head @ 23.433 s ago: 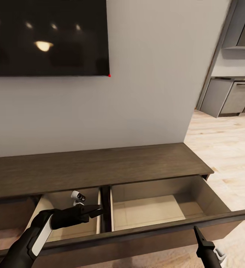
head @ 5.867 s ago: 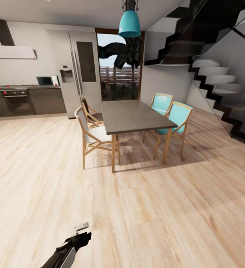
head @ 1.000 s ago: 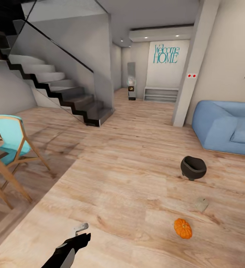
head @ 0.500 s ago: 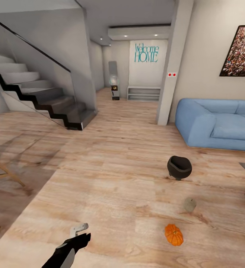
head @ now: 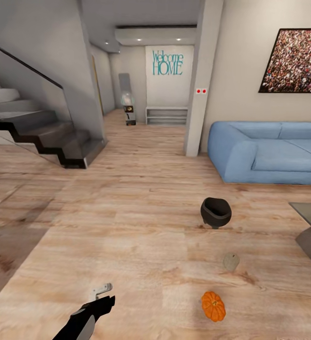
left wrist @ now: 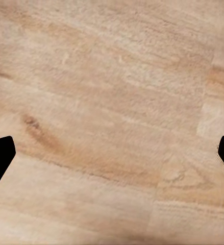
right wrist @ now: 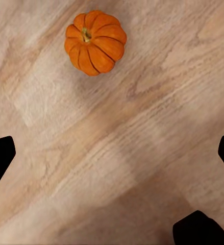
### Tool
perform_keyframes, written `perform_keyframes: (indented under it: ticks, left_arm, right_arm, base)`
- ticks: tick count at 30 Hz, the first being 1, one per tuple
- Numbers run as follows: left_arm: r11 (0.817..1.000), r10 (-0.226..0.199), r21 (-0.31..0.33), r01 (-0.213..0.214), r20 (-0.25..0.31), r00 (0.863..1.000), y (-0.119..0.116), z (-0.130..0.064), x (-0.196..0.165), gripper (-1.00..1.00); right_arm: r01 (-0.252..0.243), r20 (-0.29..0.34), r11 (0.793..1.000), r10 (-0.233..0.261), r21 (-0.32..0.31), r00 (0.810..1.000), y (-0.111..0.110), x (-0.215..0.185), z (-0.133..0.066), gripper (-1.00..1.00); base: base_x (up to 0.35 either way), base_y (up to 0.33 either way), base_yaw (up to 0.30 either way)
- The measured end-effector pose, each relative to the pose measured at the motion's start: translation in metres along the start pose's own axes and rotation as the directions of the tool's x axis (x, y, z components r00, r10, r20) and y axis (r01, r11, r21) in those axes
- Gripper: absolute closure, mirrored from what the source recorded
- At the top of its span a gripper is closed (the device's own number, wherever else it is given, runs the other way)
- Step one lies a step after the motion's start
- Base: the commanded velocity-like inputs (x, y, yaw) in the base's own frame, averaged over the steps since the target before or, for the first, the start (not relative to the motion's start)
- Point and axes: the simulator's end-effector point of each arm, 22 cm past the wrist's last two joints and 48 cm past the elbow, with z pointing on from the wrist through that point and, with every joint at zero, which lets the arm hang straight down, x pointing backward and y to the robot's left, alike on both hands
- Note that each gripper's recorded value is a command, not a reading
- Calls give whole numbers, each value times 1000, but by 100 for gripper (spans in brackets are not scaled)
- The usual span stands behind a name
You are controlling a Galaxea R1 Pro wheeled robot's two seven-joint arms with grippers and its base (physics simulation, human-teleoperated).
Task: Place each of the two pumpkins and all three candles from the living room inside a cabinet in the living room (use any cabinet), then make sure every cabinet is closed, and position the cauldron so it is next to a table in the living room.
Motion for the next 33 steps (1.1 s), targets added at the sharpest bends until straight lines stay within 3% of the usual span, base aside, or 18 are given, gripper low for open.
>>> perform_keyframes:
  ticks: [11, 24, 33]
  left_arm:
    - [1000, 1, -6, -1, -13, 1000, 4, 3, 6, -100]
    - [1000, 1, -9, -1, -15, 1000, 6, 4, 7, -100]
    - [1000, 4, -8, -4, -17, 1000, 6, 4, 6, -100]
  right_arm:
    - [1, -8, 1000, -1, 9, 1000, -3, 4, 1, -100]
    - [-6, 3, 1000, 6, 5, 1000, -2, 1, 2, -100]
    - [12, 32, 1000, -12, 1, 999, 2, -2, 3, -100]
  base:
    - [205, 0, -177]
    - [258, -77, -13]
    - [35, -16, 0]
